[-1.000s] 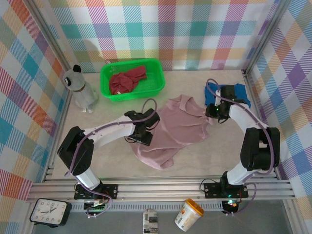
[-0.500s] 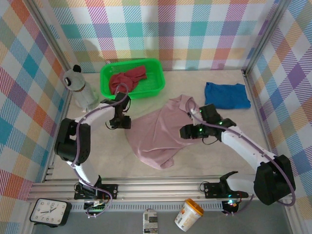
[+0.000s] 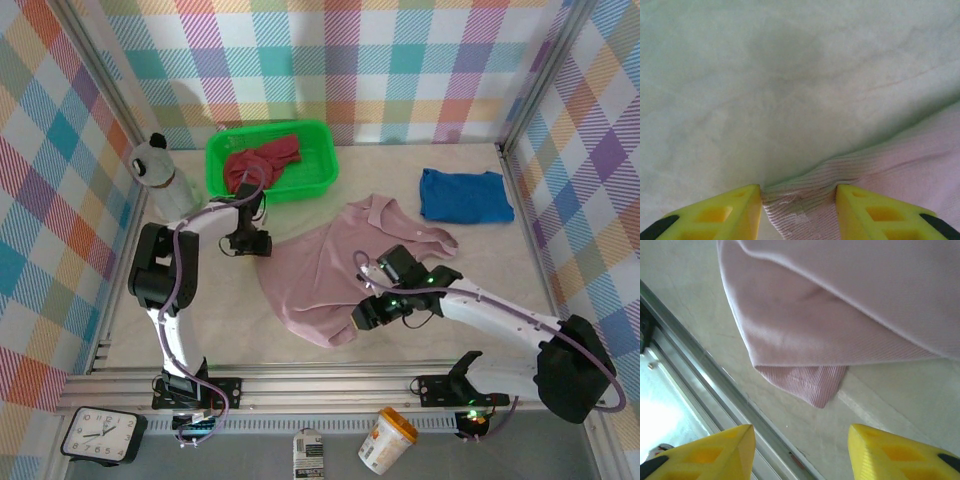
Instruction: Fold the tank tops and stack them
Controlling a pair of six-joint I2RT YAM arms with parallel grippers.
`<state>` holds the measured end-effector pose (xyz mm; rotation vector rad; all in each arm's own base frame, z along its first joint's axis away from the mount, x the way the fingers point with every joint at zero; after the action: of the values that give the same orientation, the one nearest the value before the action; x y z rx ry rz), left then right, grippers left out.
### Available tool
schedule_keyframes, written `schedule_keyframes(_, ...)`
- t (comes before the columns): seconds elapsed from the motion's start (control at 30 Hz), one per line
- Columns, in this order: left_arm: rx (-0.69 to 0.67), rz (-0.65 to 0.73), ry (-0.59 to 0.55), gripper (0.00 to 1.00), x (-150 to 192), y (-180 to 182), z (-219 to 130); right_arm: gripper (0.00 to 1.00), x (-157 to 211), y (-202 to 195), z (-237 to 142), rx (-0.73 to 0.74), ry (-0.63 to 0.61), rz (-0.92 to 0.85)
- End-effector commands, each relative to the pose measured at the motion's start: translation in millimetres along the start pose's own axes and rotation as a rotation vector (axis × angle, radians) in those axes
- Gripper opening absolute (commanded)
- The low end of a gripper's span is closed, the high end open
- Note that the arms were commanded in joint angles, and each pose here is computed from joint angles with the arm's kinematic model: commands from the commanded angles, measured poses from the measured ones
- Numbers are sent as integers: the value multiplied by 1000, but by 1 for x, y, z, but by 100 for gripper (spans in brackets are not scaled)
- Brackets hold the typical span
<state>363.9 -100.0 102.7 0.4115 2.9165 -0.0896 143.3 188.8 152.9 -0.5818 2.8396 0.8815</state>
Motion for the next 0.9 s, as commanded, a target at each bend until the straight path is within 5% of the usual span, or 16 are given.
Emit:
schedule_keyframes(0.0, 24, 27, 11, 42, -6, 0, 2, 52, 6, 0, 12, 43, 58, -21)
schedule_keyframes(0.23, 32, 33, 78, 26, 3, 0, 16, 50, -3, 12, 39, 78, 121, -85)
schedule_keyframes(0.4, 51, 26, 76, 6, 1, -2, 11, 47, -8, 18, 55, 95, 158, -121)
schedule_keyframes(0.87, 71, 16, 83, 0, 4, -4, 10, 42, -7, 16, 84, 278, 223, -164)
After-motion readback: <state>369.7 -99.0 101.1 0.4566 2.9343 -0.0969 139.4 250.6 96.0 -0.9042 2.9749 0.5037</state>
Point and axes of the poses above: each hand's point on the last joint's axis, 136 mm out from that joint toward the fingers, its own z axis out along the fingers, its own y axis along the line the jaws close on, x = y × z, the point moved 8 cm from there along -z, back along the fingers, and after that the axes turned 11 degrees about z, right-handed, at the moved point
